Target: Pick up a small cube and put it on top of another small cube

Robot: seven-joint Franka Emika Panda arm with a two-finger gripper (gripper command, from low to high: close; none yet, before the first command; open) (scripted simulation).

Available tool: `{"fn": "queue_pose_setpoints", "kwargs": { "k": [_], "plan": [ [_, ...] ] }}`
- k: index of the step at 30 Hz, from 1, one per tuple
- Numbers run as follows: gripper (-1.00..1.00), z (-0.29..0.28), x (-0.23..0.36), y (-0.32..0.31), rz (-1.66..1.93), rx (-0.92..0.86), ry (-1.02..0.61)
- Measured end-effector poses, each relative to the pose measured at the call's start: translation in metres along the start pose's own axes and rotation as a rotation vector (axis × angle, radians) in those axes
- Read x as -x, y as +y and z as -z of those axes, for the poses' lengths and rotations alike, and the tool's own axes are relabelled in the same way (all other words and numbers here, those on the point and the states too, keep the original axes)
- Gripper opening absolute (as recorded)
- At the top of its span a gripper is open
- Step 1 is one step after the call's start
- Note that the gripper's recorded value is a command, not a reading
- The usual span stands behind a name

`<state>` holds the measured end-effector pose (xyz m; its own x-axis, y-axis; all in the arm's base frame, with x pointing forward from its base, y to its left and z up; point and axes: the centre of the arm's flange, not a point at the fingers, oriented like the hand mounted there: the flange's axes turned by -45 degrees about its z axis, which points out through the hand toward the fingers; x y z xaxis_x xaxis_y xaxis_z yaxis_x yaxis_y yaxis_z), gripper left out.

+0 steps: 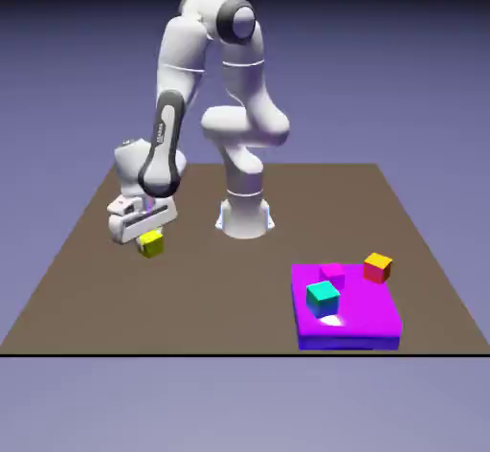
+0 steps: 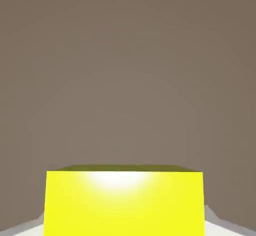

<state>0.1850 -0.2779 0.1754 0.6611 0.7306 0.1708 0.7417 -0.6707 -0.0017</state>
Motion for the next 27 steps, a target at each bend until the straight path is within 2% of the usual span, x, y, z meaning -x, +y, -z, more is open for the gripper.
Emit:
{"fn": "queue_pose_setpoints", "kwargs": {
  "k": [9, 18, 27],
  "plan": [
    [-1.0, 0.018, -0.007, -0.006, 0.003, 0.0, 0.004],
    [-1.0, 0.018, -0.14, 0.047, 0.461, -0.073, 0.012],
    [-1.0, 0.019, -0.294, 0.04, 0.91, -0.15, 0.016]
  ]
}}
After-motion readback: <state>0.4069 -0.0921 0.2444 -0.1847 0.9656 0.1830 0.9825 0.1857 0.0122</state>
